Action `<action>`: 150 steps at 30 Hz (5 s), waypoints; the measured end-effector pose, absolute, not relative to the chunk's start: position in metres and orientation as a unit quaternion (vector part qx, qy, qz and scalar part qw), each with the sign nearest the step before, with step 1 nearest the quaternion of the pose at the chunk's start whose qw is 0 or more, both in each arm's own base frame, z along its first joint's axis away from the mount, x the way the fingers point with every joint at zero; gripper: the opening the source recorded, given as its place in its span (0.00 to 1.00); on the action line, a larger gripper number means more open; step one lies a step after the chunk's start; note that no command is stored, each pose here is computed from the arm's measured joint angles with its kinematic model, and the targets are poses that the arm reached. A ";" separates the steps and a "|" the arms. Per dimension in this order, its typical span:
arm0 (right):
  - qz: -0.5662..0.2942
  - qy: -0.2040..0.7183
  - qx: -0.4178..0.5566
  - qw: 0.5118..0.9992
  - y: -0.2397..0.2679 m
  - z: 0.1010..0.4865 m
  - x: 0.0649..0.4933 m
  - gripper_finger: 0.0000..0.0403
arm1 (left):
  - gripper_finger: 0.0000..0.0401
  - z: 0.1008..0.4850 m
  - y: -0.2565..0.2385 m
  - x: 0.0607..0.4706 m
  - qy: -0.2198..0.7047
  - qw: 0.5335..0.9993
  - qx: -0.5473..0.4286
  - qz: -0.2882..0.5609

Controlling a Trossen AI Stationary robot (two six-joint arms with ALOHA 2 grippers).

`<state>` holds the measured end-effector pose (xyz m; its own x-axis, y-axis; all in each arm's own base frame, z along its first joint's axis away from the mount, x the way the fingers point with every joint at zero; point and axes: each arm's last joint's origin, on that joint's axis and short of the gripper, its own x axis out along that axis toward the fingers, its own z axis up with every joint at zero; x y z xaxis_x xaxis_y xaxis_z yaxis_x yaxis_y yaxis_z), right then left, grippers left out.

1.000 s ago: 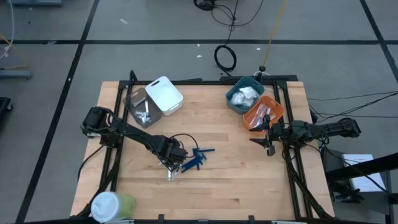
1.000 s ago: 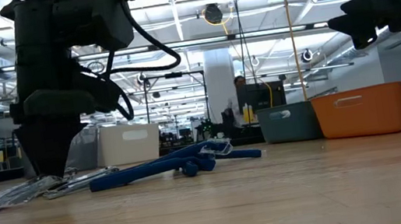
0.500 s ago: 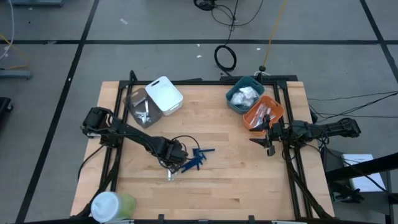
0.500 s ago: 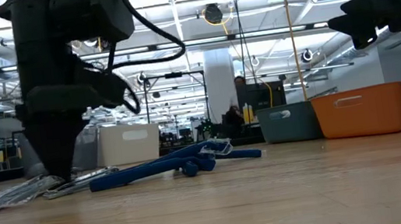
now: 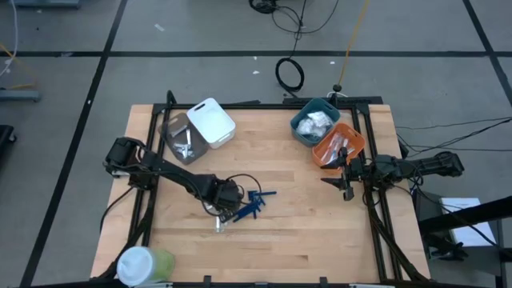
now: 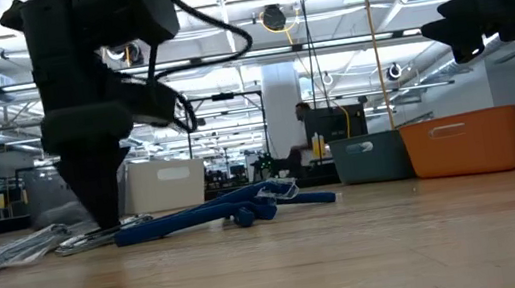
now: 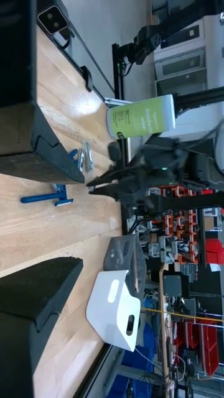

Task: Pick & Place Travel size toiletries
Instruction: Put the top silver nail cutter into the black bin, then put the left silver nail cutter into the black bin

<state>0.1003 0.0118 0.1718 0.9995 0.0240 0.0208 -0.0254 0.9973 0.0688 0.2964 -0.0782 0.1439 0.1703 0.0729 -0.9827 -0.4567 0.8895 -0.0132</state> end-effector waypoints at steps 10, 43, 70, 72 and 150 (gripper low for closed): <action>0.012 -0.010 0.035 0.999 0.012 0.172 0.100 0.48 | 0.09 0.198 -0.071 0.285 0.534 0.819 -0.122 0.169; 0.012 -0.010 0.035 0.999 0.012 0.172 0.100 0.48 | 0.09 0.224 0.028 0.142 0.150 0.916 -0.120 0.352; 0.013 -0.010 0.035 0.999 0.012 0.172 0.100 0.48 | 0.13 0.204 0.075 0.123 0.129 0.741 -0.165 0.638; 0.013 -0.010 0.035 0.999 0.012 0.172 0.100 0.48 | 0.17 0.203 0.075 0.124 0.132 0.741 -0.164 0.638; 0.012 -0.010 0.035 0.999 0.012 0.172 0.100 0.48 | 0.02 0.139 -0.098 0.265 0.667 0.737 -0.081 0.073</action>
<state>0.1003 0.0118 0.1719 0.9995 0.0240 0.0212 -0.0254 0.9973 0.0689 0.2654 -0.0985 0.1386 0.0995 -0.0008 -0.9950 -0.2166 0.9760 -0.0224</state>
